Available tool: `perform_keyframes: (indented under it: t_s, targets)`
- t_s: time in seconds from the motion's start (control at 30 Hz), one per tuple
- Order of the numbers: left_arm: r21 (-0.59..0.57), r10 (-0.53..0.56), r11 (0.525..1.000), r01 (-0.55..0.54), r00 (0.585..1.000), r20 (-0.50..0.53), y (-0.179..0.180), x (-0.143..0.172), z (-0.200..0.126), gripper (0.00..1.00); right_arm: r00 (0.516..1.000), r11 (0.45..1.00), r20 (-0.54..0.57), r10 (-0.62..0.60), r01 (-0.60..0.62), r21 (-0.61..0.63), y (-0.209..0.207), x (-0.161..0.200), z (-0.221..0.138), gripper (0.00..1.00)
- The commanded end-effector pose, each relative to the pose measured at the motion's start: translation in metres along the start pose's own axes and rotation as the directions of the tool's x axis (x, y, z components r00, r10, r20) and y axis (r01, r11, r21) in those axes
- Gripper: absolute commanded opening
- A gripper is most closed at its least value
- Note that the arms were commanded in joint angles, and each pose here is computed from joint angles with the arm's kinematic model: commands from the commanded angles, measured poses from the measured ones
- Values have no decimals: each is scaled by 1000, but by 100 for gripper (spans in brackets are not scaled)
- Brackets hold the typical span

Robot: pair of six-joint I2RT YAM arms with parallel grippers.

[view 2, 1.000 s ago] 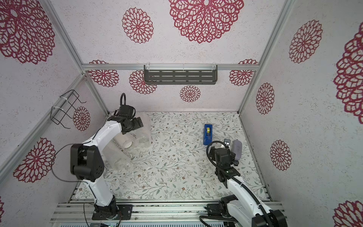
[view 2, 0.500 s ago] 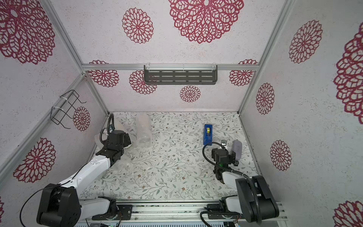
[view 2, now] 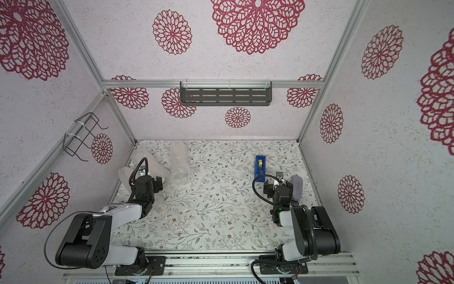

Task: Wrap vases in bubble wrap
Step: Reset both arms

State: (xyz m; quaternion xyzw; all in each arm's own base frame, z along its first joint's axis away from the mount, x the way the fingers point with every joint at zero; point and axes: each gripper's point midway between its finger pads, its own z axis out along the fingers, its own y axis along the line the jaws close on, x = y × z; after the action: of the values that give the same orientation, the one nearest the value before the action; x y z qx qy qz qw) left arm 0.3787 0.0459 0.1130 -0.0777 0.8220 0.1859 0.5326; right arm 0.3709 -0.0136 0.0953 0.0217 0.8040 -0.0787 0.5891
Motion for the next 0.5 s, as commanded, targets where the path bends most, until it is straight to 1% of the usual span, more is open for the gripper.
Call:
perform_keyframes:
  t_s: [0.0,0.03,0.1,0.17,0.27,0.33,0.4,0.47]
  targets:
    - [51,-29,998,20,981,194,-1,-35,-5,98,994,998,93,55,-52,-32,1,-22,2,99]
    - [80,-57,996,42,978,201,0,-31,-3,98,994,998,92,60,-58,-28,-1,-21,3,99]
    - [94,-83,994,63,971,226,3,-30,0,98,994,998,91,64,-61,-27,-1,-20,4,99]
    - [86,-100,993,84,973,206,8,-27,3,98,994,998,90,66,-65,-19,-3,-19,4,99]
    - [126,-143,984,124,977,156,11,-17,17,98,993,997,92,76,-77,6,-8,-18,4,99]
    - [123,-175,980,156,971,160,17,-17,25,98,992,996,95,82,-84,23,-11,-17,4,99]
    - [131,-184,977,169,977,108,17,-14,28,98,992,996,98,82,-86,30,-12,-17,3,99]
    - [128,-192,976,175,973,130,19,-16,29,98,992,996,98,84,-87,30,-12,-17,3,99]
